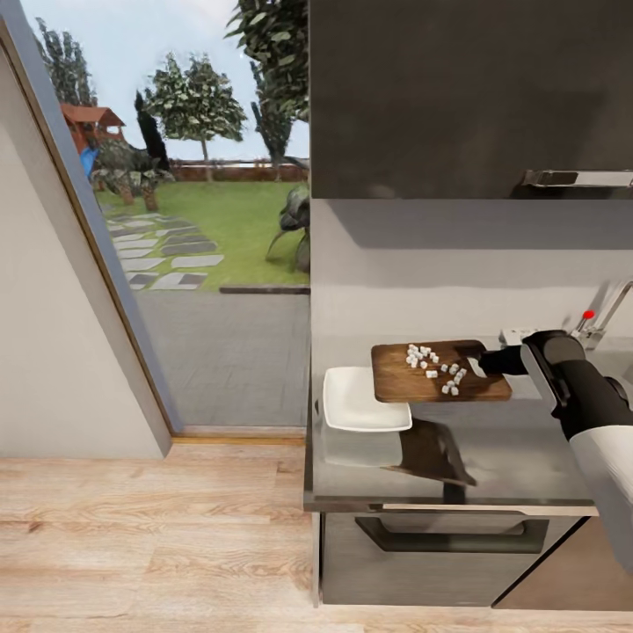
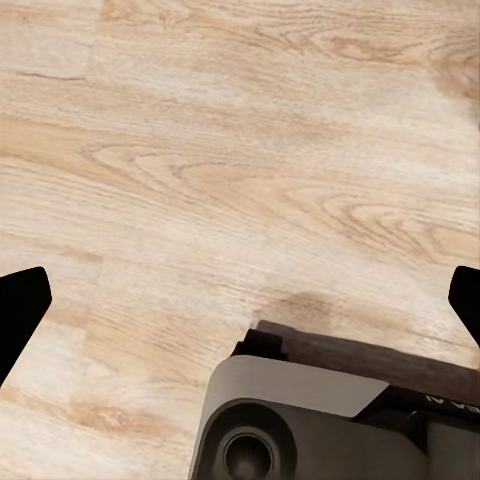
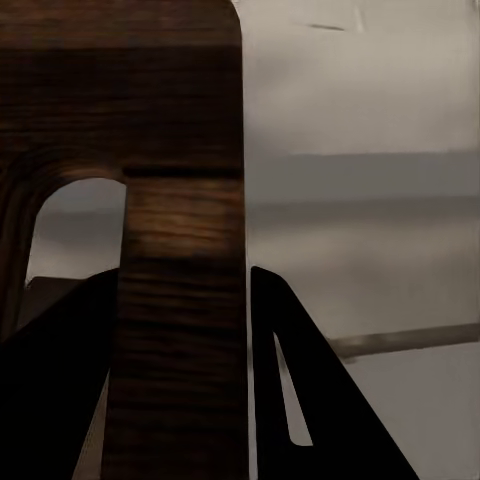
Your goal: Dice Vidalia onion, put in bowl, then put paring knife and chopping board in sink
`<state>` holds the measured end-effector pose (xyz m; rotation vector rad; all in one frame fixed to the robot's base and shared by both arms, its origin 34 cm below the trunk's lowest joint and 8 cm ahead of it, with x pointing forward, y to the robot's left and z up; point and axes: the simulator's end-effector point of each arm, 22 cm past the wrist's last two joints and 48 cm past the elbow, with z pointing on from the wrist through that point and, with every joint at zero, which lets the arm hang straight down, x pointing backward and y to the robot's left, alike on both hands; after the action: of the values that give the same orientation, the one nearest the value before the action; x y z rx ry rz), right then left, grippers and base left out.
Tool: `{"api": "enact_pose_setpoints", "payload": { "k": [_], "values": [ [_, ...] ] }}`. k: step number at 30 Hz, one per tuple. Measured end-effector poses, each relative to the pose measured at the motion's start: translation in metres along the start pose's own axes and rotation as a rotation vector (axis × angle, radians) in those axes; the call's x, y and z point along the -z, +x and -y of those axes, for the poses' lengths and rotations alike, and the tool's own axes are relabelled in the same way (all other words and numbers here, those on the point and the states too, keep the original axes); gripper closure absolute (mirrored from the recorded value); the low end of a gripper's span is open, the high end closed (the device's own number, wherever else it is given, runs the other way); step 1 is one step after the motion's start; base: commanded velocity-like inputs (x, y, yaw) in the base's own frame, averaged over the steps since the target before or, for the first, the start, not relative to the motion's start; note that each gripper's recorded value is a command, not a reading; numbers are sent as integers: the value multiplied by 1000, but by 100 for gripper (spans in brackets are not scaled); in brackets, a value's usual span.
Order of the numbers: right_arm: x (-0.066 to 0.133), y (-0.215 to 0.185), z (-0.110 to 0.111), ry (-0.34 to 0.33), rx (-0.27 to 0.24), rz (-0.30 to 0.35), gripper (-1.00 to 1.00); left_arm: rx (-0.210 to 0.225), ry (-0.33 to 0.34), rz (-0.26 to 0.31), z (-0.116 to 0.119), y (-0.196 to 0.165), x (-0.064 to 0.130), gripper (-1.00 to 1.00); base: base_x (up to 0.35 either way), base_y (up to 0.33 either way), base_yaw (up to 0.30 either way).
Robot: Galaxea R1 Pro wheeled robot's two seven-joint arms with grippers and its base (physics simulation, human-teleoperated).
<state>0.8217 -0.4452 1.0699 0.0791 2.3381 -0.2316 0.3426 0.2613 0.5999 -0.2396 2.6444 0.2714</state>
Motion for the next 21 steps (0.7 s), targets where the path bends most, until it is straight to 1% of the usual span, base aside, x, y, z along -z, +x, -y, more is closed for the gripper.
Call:
{"api": "enact_pose_setpoints", "payload": {
  "k": [4, 15, 18, 21],
  "values": [
    [2, -4, -1, -1, 1, 10, 100, 0, 0, 0, 0, 0, 0, -100, 0, 0, 0],
    [12, -11, -3, -6, 4, 14, 100, 1, -1, 0, -3, -2, 11, -100, 0, 0, 0],
    [14, -12, -15, -27, 6, 13, 100, 0, -2, 0, -4, -2, 13, -100, 0, 0, 0],
    [15, -12, -18, -12, 35, 10, 100, 0, -2, -1, -5, -3, 16, -100, 0, 0, 0]
  ]
}}
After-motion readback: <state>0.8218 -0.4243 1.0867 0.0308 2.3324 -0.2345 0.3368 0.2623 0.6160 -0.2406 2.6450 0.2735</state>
